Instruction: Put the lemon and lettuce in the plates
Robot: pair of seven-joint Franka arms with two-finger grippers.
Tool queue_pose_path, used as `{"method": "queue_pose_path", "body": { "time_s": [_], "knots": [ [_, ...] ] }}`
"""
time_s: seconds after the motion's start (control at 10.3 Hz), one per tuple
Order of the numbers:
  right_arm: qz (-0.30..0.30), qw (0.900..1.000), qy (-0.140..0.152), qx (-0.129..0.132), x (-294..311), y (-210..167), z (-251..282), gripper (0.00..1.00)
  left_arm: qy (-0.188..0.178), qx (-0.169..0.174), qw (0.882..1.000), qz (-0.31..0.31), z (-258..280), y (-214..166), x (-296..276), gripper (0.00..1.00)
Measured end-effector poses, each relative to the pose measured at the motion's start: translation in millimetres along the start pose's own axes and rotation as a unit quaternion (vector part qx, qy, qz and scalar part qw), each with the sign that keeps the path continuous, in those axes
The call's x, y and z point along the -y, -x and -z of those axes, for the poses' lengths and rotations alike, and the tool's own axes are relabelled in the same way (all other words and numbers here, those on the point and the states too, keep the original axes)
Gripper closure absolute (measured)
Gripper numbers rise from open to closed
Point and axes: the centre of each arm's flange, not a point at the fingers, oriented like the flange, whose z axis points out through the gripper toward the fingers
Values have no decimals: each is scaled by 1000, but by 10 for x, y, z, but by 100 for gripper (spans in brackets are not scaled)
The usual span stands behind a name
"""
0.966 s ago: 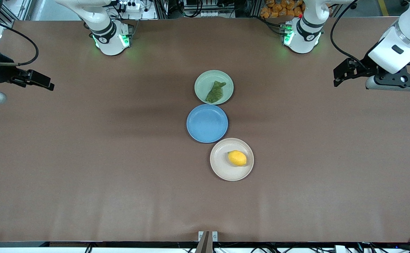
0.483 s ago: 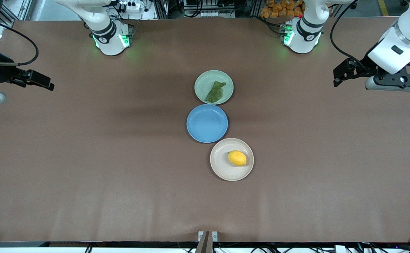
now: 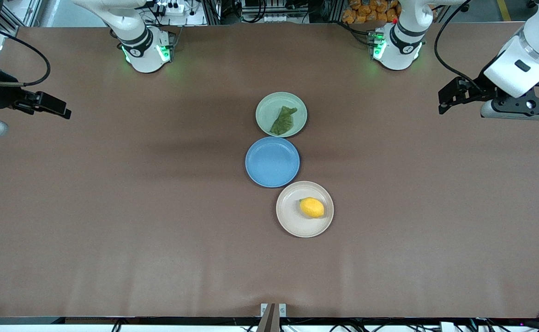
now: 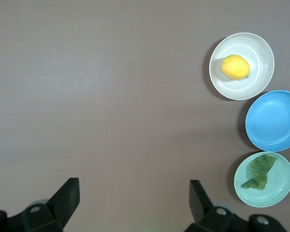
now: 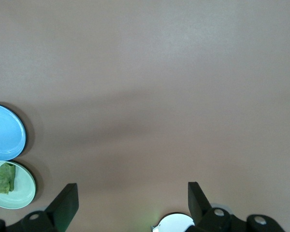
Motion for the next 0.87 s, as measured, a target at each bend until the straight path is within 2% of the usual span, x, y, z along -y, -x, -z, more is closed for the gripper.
{"method": "queue_pose_path", "body": {
  "time_s": [0.29,0.48,0.58,0.87],
  "knots": [
    [89,996,7,-20,-97,-60,37,0,0,0,1000,0,-5,-3,4,0],
    [106,994,6,-38,-193,-117,69,0,0,1,1000,1,-8,-5,6,0],
    [104,994,6,-44,-204,-138,77,0,0,1,1000,1,-9,-6,6,0],
    [22,999,2,-49,-182,-153,77,0,0,1,1000,1,-10,-6,7,0]
  ]
}}
